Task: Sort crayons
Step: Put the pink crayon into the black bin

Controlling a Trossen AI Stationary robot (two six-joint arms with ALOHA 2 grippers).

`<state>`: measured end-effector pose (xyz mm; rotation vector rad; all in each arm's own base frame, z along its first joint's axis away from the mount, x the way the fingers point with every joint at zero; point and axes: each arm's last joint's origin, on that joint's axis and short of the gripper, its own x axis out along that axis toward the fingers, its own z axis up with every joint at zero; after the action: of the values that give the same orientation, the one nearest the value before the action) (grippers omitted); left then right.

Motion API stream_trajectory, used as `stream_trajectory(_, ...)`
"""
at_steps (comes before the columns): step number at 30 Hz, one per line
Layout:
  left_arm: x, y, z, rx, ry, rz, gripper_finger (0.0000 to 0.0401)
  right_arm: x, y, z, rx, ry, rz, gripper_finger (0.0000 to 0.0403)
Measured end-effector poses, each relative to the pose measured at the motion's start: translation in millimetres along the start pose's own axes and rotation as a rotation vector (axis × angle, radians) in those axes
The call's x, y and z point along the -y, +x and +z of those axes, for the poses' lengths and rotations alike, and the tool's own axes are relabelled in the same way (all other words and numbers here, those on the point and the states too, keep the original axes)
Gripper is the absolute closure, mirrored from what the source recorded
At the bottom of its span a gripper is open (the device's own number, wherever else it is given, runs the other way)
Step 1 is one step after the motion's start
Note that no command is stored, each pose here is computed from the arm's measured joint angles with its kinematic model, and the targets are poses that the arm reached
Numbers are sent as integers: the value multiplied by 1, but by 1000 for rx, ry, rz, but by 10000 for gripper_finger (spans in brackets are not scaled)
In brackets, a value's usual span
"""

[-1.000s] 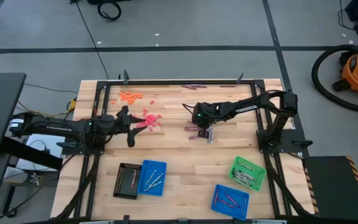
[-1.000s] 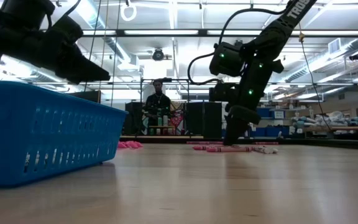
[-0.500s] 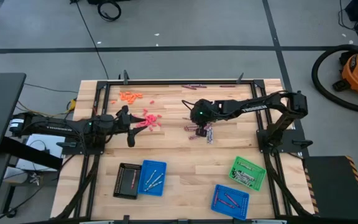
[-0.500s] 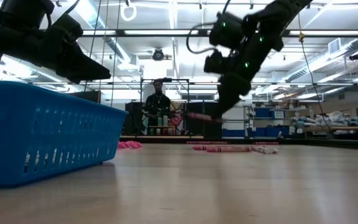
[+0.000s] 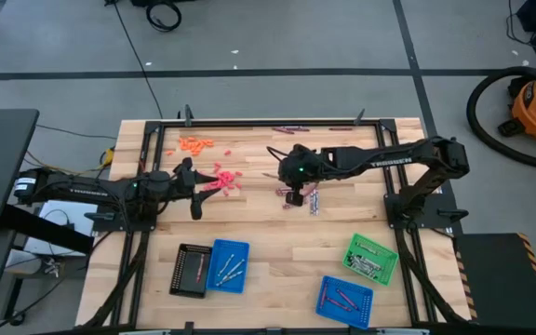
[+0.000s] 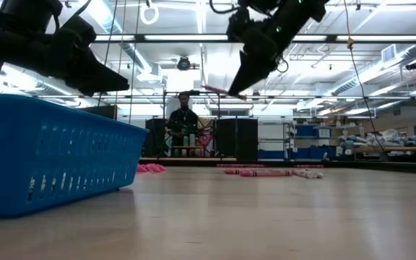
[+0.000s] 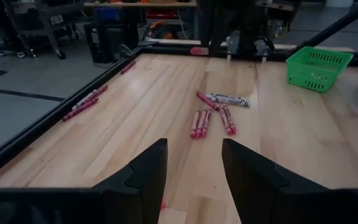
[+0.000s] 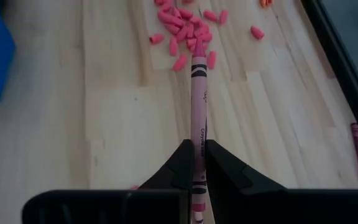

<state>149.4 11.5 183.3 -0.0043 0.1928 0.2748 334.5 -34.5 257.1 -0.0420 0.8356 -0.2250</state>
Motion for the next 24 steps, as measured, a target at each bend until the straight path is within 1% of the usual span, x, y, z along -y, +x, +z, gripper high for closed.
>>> stream_trajectory(9, 0, 0, 5, 50, -26, -2, 237, -11, -23, 29, 79, -7, 20, 367)
stream_trajectory(16, 0, 0, 5, 50, -29, -2, 237, -23, -33, 38, 111, 12, 50, 366)
stream_trajectory(19, 0, 0, 5, 49, -31, -2, 237, -32, -40, 42, 110, 15, 40, 366)
stream_trajectory(24, 0, 0, 5, 48, -88, -3, 237, -51, -56, 46, 102, 15, 19, 366)
